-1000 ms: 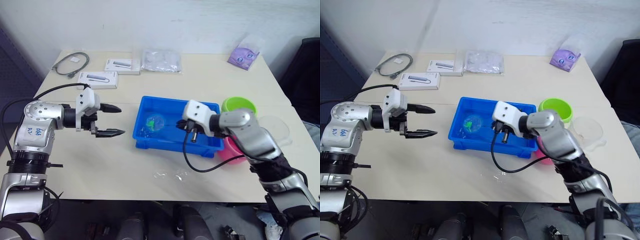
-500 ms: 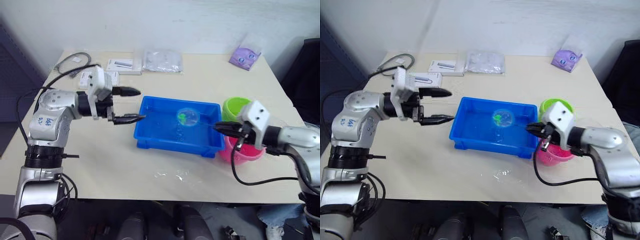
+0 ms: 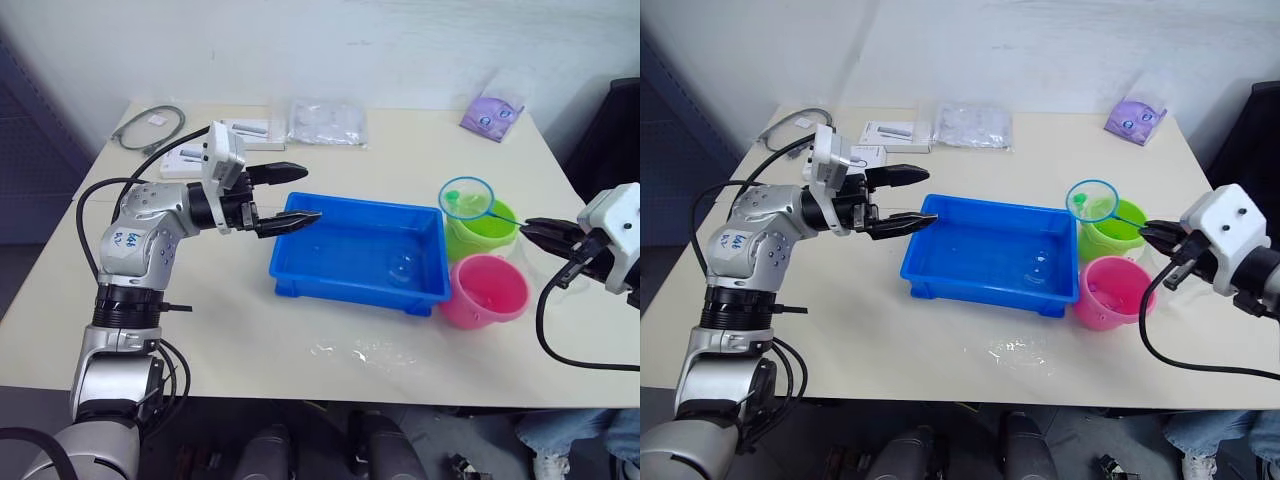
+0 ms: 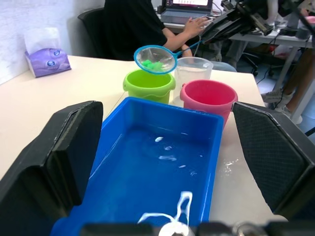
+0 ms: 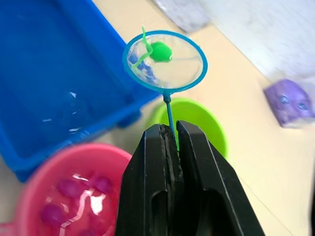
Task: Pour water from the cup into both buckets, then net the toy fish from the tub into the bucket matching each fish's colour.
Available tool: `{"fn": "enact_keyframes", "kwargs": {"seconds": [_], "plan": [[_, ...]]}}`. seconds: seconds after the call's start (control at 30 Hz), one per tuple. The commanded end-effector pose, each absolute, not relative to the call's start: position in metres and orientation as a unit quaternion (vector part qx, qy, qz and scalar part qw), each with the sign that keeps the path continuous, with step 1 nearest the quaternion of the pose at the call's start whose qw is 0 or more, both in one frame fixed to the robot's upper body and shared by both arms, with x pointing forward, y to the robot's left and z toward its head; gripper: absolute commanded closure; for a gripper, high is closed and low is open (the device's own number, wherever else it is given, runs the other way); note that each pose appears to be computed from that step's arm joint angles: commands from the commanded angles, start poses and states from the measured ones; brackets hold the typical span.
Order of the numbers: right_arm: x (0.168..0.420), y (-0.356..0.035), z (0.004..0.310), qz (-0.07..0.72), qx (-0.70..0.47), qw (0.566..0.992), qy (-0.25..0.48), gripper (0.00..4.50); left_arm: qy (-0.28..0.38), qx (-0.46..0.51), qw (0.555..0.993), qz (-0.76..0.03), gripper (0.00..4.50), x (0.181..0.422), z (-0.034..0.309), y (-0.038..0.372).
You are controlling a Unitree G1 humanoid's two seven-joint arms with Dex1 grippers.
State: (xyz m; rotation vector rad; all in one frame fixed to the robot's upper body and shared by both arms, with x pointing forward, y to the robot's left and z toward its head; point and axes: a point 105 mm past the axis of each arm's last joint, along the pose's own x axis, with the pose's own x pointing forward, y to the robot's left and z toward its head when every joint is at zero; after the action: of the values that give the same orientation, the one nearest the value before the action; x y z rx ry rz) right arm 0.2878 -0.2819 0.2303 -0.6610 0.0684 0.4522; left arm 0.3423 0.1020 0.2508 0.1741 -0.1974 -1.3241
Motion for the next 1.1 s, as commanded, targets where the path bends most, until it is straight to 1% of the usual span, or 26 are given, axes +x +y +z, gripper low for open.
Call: {"fn": "enact_keyframes", "kwargs": {"seconds": [0.03, 0.17, 0.3, 0.4, 0.47, 0.57, 0.7, 0.83, 0.9, 0.93, 1.03, 1.1], "plan": [[0.292, -0.313, 0.243, 0.133, -0.420, 0.898, 0.005, 4.50, -0.117, 0.082, 0.774, -0.617, 0.01, 0.340, 0.262, 0.099], [0.299, -0.338, 0.237, 0.073, -0.538, 0.839, -0.009, 4.50, -0.125, 0.065, 0.772, -0.620, 0.01, 0.338, 0.264, 0.098], [0.305, -0.346, 0.228, 0.061, -0.610, 0.790, -0.026, 4.50, -0.136, 0.050, 0.773, -0.618, 0.01, 0.338, 0.270, 0.095], [0.308, -0.345, 0.223, 0.056, -0.664, 0.744, -0.044, 4.50, -0.134, 0.052, 0.769, -0.623, 0.01, 0.336, 0.266, 0.092], [0.311, -0.343, 0.220, 0.061, -0.683, 0.726, -0.054, 4.50, -0.133, 0.052, 0.768, -0.625, 0.01, 0.334, 0.265, 0.090], [0.312, -0.343, 0.222, 0.048, -0.691, 0.717, -0.072, 4.50, -0.131, 0.053, 0.767, -0.626, 0.01, 0.334, 0.264, 0.090], [0.313, -0.339, 0.213, 0.065, -0.741, 0.664, -0.074, 4.50, -0.130, 0.053, 0.768, -0.625, 0.01, 0.334, 0.262, 0.090], [0.316, -0.338, 0.202, 0.080, -0.798, 0.592, -0.083, 4.50, -0.100, 0.122, 0.760, -0.630, 0.01, 0.333, 0.233, 0.089], [0.316, -0.341, 0.199, 0.081, -0.809, 0.576, -0.086, 4.50, -0.096, 0.133, 0.757, -0.632, 0.01, 0.333, 0.227, 0.089], [0.316, -0.339, 0.199, 0.076, -0.819, 0.560, -0.101, 4.50, -0.099, 0.133, 0.756, -0.633, 0.01, 0.333, 0.225, 0.089], [0.317, -0.332, 0.202, 0.071, -0.832, 0.533, -0.137, 4.50, -0.103, 0.128, 0.756, -0.634, 0.01, 0.332, 0.221, 0.088], [0.320, -0.333, 0.203, 0.067, -0.833, 0.532, -0.137, 4.50, -0.105, 0.125, 0.756, -0.634, 0.01, 0.330, 0.218, 0.088]]}}
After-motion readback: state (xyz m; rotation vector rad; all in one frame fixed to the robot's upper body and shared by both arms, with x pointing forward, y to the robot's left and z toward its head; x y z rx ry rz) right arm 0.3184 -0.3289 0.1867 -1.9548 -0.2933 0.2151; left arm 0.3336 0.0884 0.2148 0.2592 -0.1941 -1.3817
